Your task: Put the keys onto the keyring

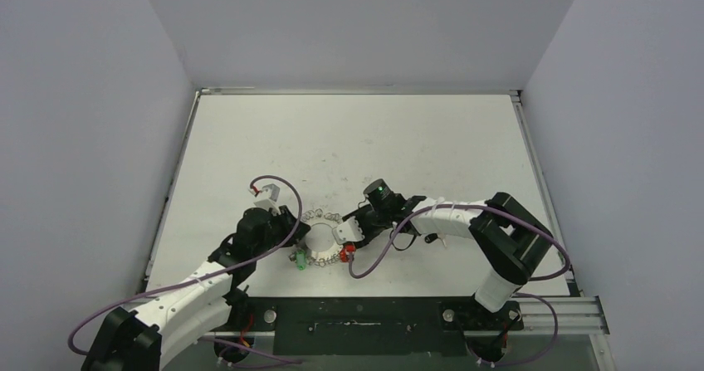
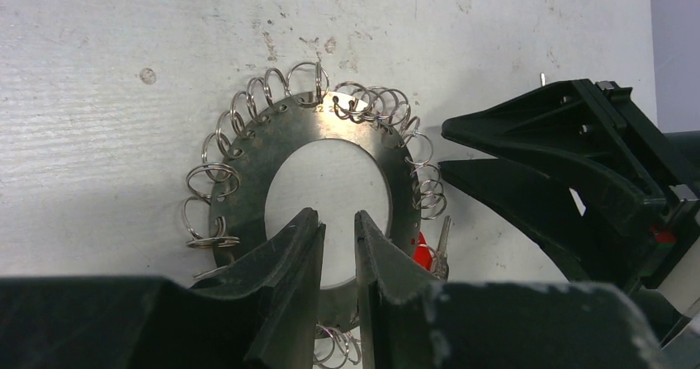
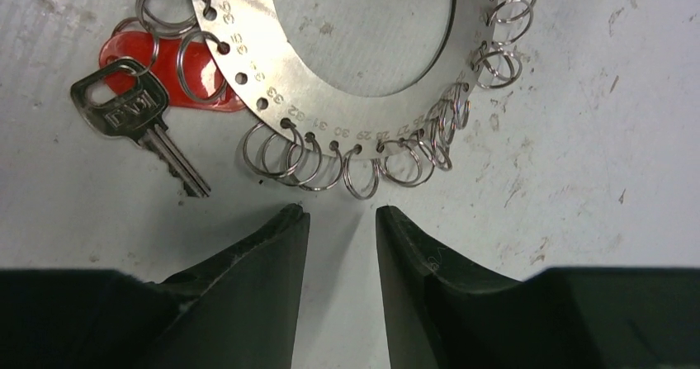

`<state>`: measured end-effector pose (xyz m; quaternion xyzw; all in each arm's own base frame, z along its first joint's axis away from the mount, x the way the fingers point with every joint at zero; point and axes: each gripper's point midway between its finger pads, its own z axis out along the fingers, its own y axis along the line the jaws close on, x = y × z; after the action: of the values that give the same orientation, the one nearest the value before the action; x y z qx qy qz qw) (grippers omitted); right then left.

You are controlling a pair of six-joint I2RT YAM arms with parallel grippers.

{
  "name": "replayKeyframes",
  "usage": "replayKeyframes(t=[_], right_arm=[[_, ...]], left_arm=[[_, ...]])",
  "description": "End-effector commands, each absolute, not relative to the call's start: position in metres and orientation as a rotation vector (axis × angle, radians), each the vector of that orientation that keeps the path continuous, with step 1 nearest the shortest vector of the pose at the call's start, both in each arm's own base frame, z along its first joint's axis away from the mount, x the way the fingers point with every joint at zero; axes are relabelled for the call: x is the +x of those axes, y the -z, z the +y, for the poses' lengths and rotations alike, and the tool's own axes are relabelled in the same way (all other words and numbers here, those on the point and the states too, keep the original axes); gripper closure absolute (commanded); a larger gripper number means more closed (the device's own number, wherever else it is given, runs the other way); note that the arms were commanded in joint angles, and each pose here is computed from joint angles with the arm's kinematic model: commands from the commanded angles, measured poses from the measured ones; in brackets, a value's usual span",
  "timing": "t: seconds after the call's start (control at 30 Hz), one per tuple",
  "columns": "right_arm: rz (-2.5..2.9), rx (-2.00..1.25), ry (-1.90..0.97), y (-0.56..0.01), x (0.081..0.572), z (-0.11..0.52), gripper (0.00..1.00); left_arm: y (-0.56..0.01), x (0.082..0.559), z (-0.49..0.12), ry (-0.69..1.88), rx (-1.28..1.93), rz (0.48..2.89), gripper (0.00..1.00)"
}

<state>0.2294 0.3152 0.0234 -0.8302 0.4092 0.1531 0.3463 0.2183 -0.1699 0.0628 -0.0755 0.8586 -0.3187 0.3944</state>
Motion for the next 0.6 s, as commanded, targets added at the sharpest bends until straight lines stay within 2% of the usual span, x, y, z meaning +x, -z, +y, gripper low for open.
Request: replayKeyframes(t=[0.0, 0.57], right_arm=[[0.938, -2.123, -0.409, -0.040, 0.234, 0.346, 0.63], [0.909, -2.158, -0.362, -0.029, 0.244, 0.354, 0.76]], left_arm=[[-0.096, 0.233, -0.182, 0.894, -0.188, 2.074, 0.80], [-0.102, 0.229, -0.180, 0.920, -0.203, 2.038, 0.80]])
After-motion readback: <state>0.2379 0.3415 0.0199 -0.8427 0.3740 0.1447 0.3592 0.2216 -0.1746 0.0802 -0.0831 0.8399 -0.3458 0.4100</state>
